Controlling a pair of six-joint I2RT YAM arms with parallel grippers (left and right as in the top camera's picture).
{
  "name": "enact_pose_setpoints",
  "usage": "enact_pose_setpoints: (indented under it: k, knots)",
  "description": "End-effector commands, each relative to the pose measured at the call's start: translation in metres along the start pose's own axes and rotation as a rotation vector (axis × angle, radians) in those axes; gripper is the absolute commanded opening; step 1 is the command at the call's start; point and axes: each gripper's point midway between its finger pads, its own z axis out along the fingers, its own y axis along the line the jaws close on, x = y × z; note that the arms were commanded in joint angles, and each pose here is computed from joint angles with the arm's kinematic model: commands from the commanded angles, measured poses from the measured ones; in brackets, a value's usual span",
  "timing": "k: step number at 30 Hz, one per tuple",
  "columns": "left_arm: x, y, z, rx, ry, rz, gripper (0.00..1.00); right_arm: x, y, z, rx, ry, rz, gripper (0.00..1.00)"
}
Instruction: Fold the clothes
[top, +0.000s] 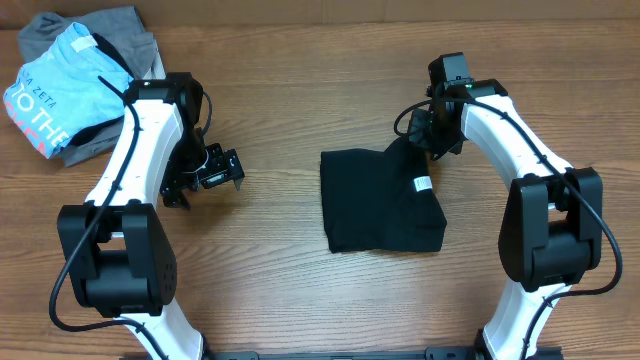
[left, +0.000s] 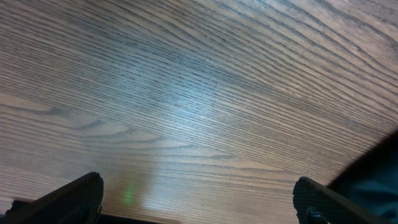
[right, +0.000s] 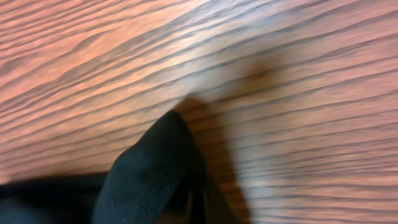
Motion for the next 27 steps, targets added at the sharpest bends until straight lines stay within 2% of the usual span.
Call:
enact_pose_setpoints:
  k: [1,2,3,5,6,10,14,18,21,23,25,26,27]
  knots:
    - [0.005,-0.002,-0.002,0.007,-0.001,0.036,1.0,-0.009,-0.024,0.0,0.142,-0.058,0.025,0.04]
    - [0.005,-0.002,-0.002,0.007,-0.001,0.035,1.0,-0.009,-0.025,0.0,0.15,-0.059,0.025,0.06]
    - [0.005,-0.002,-0.002,0.008,-0.001,0.035,1.0,-0.009,-0.026,0.001,0.156,-0.059,0.025,0.33]
    - [0.005,-0.002,-0.002,0.008,-0.001,0.035,1.0,-0.01,-0.03,0.0,0.179,-0.065,0.024,0.91]
    - [0.005,-0.002,-0.002,0.008,0.0,0.035,1.0,-0.011,-0.035,-0.003,0.207,-0.07,0.026,1.0]
    - [0.005,-0.002,-0.002,0.007,0.001,0.035,1.0,-0.015,-0.057,-0.03,0.346,-0.079,0.083,1.0]
    - [0.005,-0.002,-0.002,0.007,0.001,0.035,1.0,-0.016,-0.054,-0.069,0.358,-0.068,0.151,1.0]
    - [0.005,-0.002,-0.002,0.007,0.001,0.035,1.0,-0.006,-0.029,-0.107,0.218,-0.037,0.163,1.0]
    - [0.005,-0.002,-0.002,0.007,0.001,0.036,1.0,0.021,0.013,-0.125,-0.025,0.07,0.045,0.99]
    - [0.006,-0.004,-0.002,0.013,0.003,0.036,1.0,0.041,0.027,-0.126,-0.092,0.147,-0.028,0.93]
    - [0.006,-0.004,-0.002,0.018,0.005,0.036,1.0,0.059,0.025,-0.119,-0.071,0.209,-0.051,0.85]
    - [0.006,-0.004,-0.002,0.018,0.006,0.036,1.0,0.068,0.022,-0.112,-0.056,0.24,-0.055,0.77]
    - [0.006,-0.004,-0.002,0.018,0.006,0.037,1.0,0.076,0.019,-0.105,-0.044,0.268,-0.054,0.59]
